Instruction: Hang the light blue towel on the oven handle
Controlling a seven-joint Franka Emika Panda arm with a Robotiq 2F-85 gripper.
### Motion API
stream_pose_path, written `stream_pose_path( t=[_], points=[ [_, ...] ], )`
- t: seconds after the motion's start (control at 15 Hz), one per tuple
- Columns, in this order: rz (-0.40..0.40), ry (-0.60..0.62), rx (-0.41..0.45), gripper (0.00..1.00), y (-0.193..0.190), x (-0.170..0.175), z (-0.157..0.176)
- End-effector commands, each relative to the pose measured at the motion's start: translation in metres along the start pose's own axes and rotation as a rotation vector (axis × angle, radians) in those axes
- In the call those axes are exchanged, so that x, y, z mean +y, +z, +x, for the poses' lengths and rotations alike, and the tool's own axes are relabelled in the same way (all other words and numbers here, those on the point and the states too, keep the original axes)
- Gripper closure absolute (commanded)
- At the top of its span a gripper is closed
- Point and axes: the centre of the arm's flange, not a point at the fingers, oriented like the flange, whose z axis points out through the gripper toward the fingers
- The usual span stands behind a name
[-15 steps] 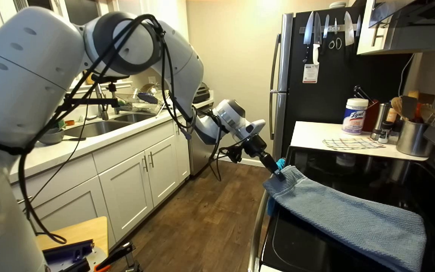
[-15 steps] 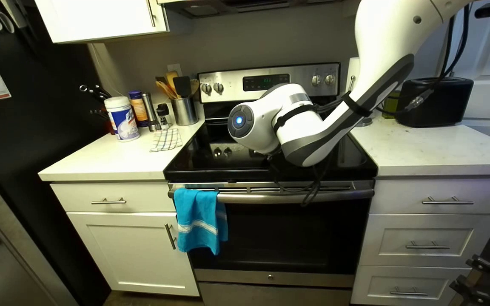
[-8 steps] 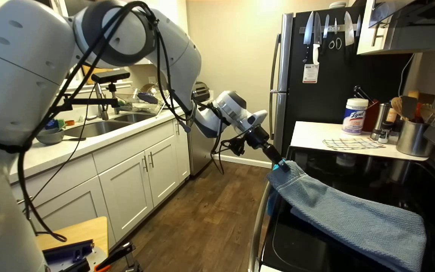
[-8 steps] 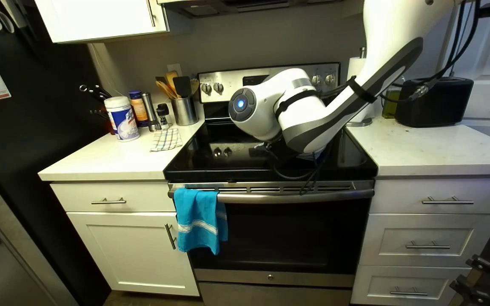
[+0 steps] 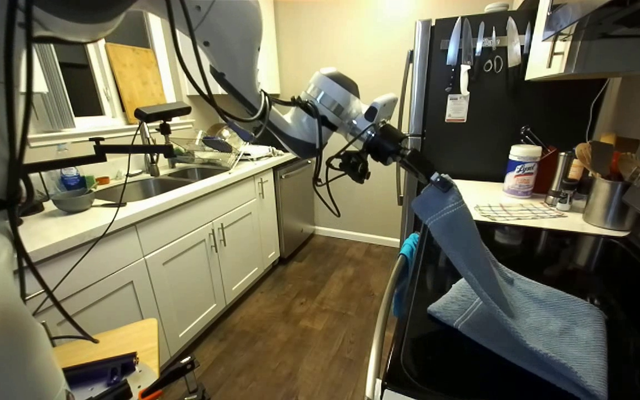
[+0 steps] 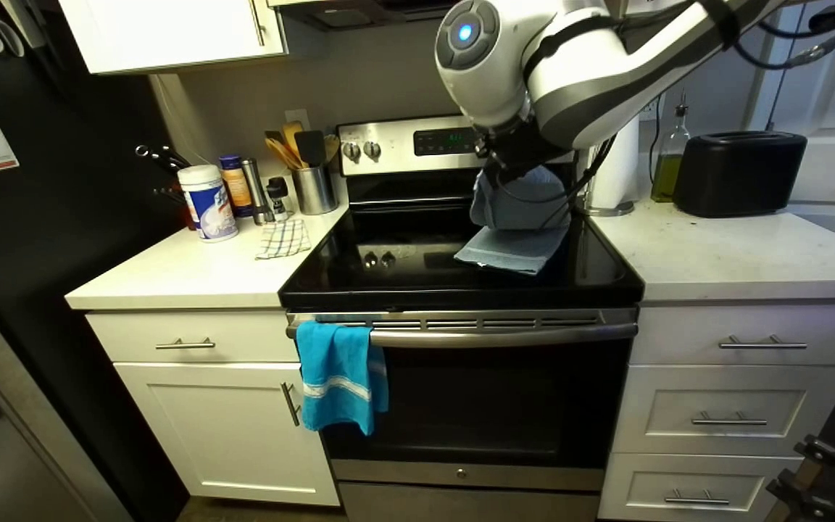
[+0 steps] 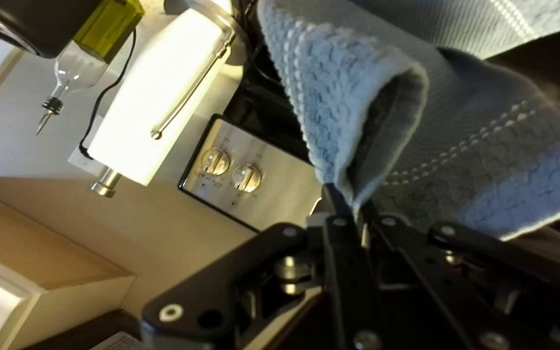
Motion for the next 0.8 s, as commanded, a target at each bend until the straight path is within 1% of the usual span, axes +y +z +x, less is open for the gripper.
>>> stream_pose_path(
  t=[0.0, 0.4, 0.73],
  points=[
    [0.017, 0.053, 0.064, 0.99, -0.03, 0.061, 0.027],
    [-0.013, 0.157, 0.201, 0.99, -0.089, 0.117, 0.078],
    [-0.038, 0.23, 0.287, 0.99, -0.132, 0.149, 0.102]
  ],
)
